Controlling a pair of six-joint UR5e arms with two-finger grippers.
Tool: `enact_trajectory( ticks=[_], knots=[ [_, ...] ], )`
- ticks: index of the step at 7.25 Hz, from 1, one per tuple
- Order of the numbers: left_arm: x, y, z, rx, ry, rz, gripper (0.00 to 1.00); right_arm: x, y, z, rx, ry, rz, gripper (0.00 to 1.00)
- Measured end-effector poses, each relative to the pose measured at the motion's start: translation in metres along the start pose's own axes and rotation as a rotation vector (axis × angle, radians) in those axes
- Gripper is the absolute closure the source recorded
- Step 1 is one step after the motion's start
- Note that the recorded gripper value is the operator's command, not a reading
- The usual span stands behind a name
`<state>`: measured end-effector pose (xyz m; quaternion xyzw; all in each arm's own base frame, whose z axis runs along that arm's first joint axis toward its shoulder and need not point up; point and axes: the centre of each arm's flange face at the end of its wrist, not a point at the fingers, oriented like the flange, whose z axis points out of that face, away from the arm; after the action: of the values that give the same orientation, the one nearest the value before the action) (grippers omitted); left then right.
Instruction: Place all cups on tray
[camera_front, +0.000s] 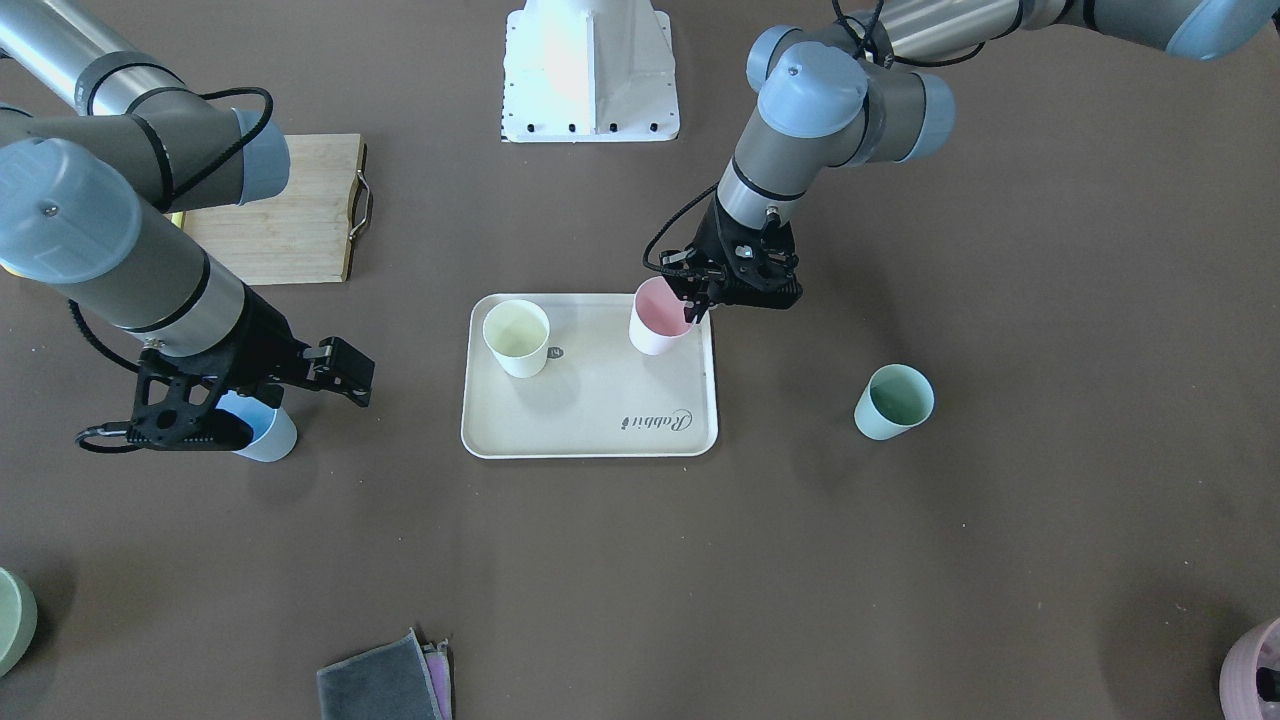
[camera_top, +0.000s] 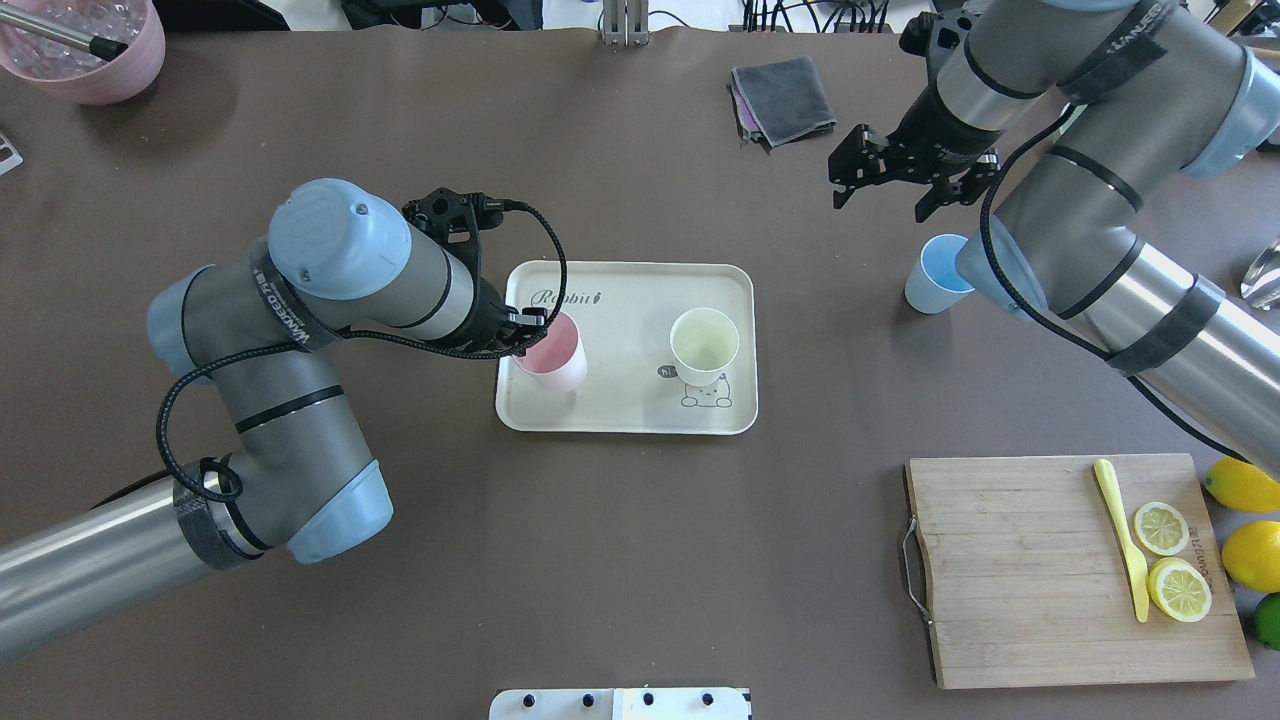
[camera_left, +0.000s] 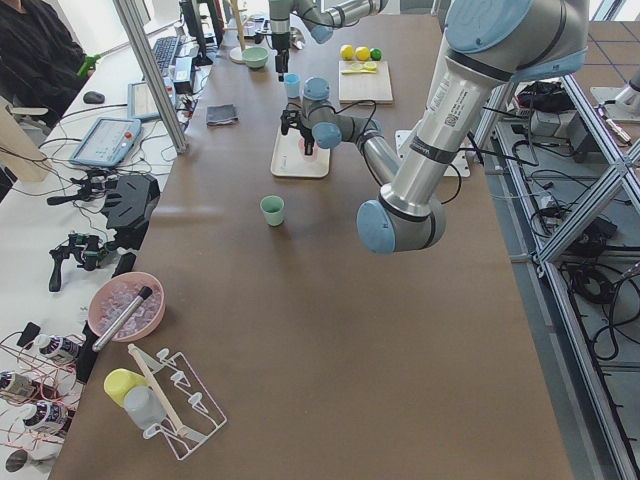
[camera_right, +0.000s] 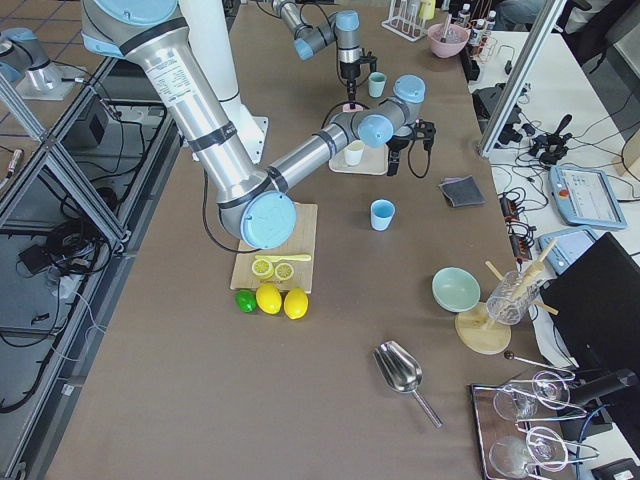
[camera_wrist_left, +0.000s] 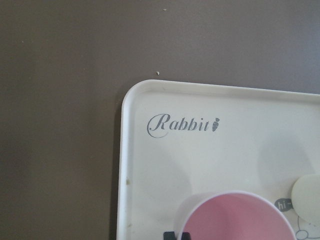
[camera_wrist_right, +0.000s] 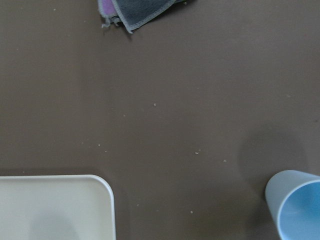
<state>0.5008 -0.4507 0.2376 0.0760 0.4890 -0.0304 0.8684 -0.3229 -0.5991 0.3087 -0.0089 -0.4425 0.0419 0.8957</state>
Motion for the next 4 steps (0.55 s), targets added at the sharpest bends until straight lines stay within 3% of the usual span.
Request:
enact_trajectory(
  ticks=[1,2,3,4],
  knots=[
    [0.002,0.007,0.005,0.002,-0.017,0.004,1.00,0.019,-0.010,-0.009,-0.006,0.028,-0.005,0.00],
    [0.007,0.009,0.006,-0.003,-0.041,0.000,0.55,0.039,-0.016,-0.014,-0.010,0.050,-0.009,0.00],
    [0.013,0.010,0.004,-0.007,-0.057,-0.002,0.30,0.058,-0.019,-0.016,-0.014,0.064,-0.014,0.00],
    [0.015,0.009,0.002,-0.006,-0.064,-0.004,0.16,0.071,-0.019,-0.016,-0.017,0.074,-0.016,0.00]
  ],
)
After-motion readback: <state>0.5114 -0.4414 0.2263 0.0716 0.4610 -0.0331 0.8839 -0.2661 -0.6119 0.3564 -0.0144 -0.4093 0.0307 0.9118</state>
